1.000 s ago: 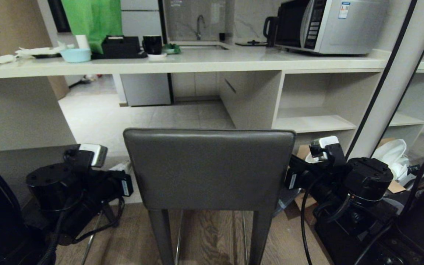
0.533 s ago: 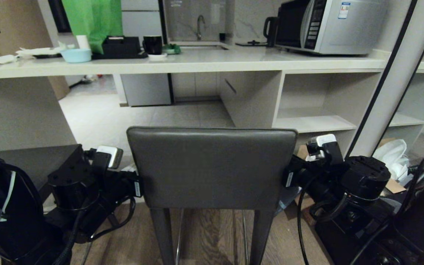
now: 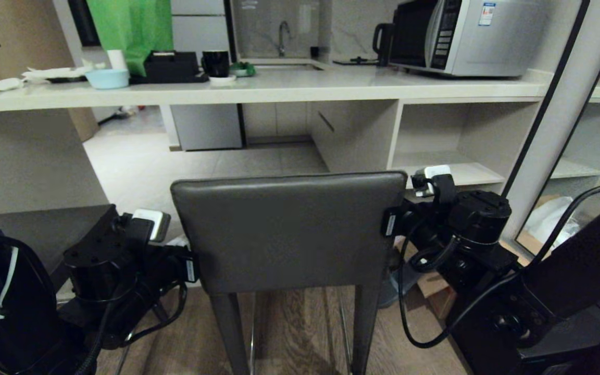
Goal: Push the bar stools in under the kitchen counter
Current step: Push the gray chair back under the dining table
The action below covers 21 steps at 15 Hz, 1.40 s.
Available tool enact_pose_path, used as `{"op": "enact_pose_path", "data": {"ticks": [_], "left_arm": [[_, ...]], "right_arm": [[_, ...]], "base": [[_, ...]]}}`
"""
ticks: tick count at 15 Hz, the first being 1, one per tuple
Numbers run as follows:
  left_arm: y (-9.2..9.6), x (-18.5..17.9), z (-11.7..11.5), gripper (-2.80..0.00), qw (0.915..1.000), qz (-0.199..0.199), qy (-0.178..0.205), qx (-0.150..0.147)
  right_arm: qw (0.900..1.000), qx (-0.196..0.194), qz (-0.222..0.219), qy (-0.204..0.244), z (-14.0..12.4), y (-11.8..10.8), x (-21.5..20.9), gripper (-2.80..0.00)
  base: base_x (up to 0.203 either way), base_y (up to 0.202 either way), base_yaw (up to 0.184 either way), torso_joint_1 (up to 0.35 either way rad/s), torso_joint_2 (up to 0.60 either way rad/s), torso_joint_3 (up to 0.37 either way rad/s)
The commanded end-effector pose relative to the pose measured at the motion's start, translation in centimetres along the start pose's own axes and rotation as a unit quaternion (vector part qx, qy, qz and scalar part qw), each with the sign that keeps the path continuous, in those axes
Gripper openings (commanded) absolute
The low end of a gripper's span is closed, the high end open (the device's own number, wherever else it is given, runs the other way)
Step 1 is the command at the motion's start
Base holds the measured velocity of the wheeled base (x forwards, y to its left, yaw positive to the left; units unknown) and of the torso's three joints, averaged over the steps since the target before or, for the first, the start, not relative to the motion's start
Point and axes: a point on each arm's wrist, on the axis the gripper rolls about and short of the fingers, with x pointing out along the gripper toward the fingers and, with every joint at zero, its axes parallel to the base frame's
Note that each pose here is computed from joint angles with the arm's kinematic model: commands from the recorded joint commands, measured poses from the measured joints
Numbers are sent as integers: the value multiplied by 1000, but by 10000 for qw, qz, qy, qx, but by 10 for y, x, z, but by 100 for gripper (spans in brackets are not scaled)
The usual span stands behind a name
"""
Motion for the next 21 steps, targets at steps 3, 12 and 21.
{"op": "enact_pose_path", "data": {"ticks": [3,12,21], "left_arm": [[-2,-2,-3,-280,10000,-48,43,5],[-7,2,-12,-280,9996,184,212,54],[-6,4,-12,-280,9994,260,216,59]], "right_arm": [[9999,21,113,-81,-3,7,10,-280],[10000,-27,56,54,-23,7,29,-280],[9999,-45,55,71,-24,7,28,-280]], "base": [[0,0,0,0,0,0],[0,0,0,0,0,0],[0,0,0,0,0,0]]}}
